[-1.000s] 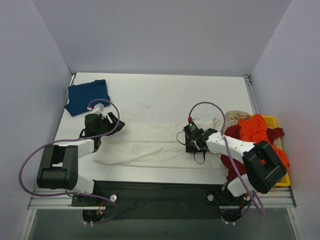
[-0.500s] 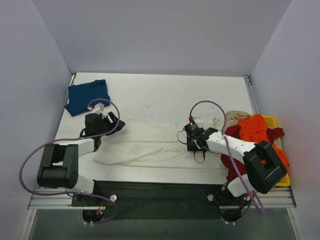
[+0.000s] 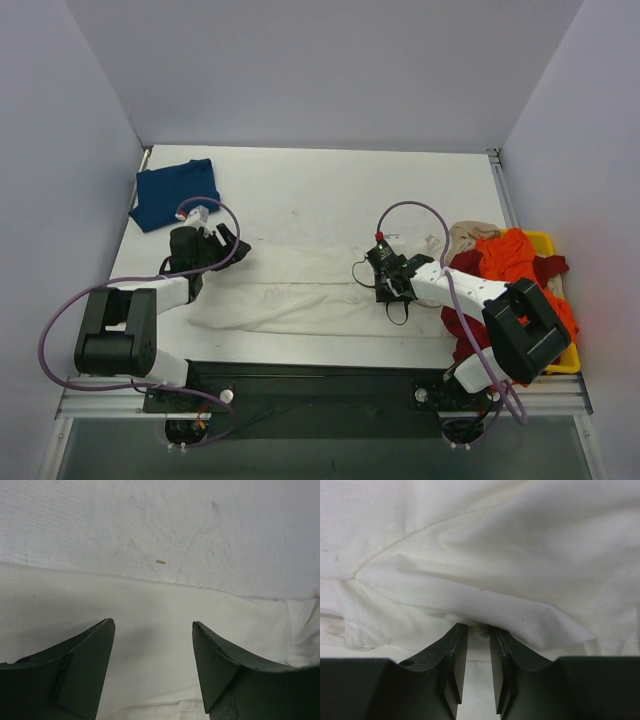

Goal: Fold and stack the t-shirts
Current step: Fold the other side of the tshirt into a rectangle

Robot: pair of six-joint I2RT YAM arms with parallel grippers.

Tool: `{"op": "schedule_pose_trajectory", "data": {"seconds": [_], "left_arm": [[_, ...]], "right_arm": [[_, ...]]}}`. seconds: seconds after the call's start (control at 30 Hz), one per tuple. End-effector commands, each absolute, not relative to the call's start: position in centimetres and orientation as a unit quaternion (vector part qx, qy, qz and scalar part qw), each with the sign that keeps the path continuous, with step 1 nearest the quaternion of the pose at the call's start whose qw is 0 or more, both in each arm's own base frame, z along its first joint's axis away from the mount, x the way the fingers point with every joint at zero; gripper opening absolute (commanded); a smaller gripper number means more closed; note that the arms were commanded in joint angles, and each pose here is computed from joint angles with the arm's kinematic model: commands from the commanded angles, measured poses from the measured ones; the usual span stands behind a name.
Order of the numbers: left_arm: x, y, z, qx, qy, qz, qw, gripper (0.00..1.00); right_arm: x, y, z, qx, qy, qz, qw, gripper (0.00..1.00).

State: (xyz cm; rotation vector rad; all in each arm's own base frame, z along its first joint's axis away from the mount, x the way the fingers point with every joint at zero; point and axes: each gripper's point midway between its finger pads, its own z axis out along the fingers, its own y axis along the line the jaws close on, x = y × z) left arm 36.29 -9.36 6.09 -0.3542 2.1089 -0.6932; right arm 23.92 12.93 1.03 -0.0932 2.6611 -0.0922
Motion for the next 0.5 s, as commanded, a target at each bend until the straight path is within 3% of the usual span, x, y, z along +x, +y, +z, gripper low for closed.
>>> {"op": "schedule_pose_trajectory", "data": {"seconds": [0.0,0.23,0.47], "left_arm": [[37.9,-9.6,8.6,-0.129,0.825,-0.292,0.466,0.74],[37.8,-9.6,8.7,-0.128,0.824,-0.293,0.468,0.74],[37.7,-9.6,8.8,-0.128,0.822,-0.295,0.469,0.74]], "right_arm": [[23.5,12.5,1.0,-0.032,0.974,-0.043,0.219,0.22],[23.1,13.4,1.6,-0.041,0.975,-0.02,0.219,0.0],[22.1,15.0,3.2,-0.058,0.974,0.018,0.217,0.0]]}}
